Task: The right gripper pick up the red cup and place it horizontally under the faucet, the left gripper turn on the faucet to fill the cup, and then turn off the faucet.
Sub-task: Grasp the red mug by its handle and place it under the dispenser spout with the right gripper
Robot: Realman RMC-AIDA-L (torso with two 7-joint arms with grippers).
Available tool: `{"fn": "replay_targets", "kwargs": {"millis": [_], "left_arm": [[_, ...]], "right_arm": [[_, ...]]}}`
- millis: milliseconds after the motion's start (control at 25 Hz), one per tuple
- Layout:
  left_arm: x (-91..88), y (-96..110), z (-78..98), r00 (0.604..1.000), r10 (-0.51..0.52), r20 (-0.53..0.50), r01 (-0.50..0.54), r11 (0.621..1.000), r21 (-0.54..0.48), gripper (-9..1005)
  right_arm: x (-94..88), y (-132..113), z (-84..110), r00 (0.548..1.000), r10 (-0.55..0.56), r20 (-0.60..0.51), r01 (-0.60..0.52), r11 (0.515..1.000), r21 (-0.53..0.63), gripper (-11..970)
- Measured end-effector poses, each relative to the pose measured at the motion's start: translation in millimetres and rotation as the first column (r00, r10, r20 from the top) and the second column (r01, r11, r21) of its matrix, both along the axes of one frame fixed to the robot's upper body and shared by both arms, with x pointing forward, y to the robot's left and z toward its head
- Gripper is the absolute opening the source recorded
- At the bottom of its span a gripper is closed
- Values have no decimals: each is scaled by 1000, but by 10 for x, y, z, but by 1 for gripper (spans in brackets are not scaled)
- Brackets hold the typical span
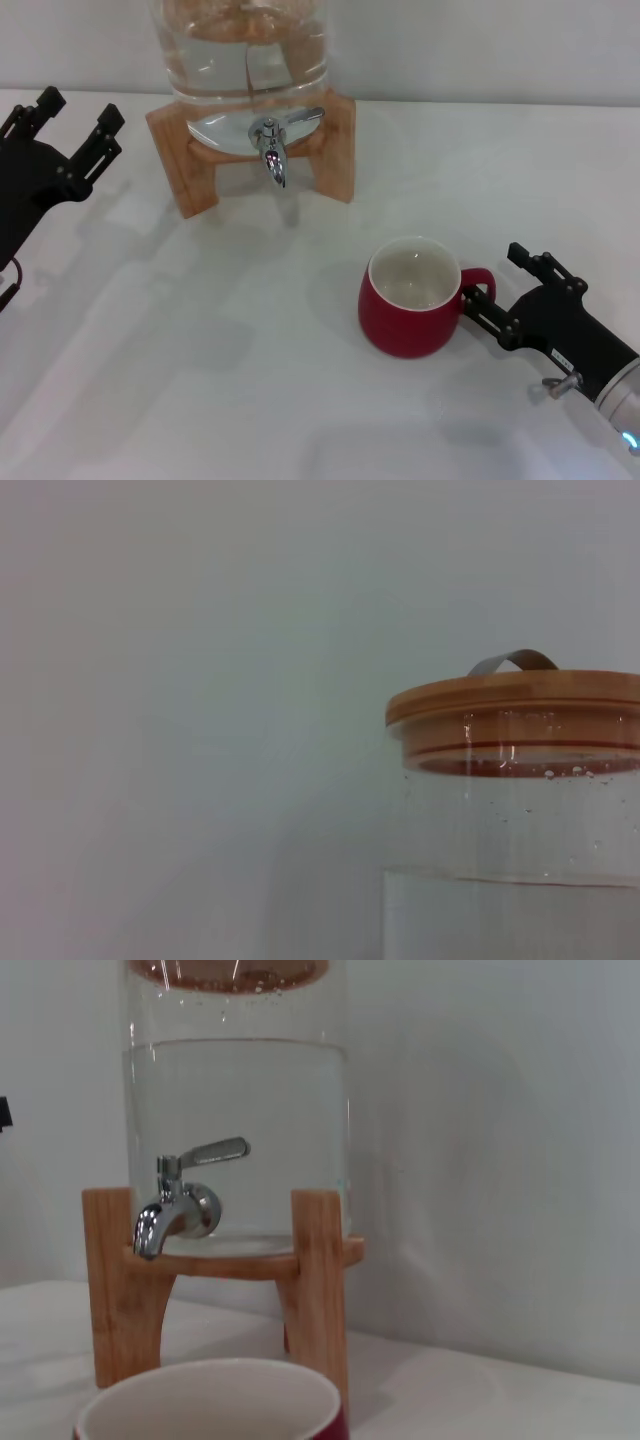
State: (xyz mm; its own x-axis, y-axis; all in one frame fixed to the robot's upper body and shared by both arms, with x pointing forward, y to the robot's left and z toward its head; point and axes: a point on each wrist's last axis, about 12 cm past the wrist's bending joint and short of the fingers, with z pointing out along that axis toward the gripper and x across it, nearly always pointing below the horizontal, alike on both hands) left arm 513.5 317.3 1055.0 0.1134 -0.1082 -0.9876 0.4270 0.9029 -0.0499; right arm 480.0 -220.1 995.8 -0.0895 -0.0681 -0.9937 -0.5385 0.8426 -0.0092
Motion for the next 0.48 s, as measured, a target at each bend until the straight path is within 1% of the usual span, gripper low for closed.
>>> {"fn": "replay_targets", "kwargs": {"millis": [480], "left_arm": [[0,-7,-2,1000,-1,0,1,1000,-2,762]], "right_arm": [[43,9,-9,1000,-10,-16,10,1000,-10,740]]}}
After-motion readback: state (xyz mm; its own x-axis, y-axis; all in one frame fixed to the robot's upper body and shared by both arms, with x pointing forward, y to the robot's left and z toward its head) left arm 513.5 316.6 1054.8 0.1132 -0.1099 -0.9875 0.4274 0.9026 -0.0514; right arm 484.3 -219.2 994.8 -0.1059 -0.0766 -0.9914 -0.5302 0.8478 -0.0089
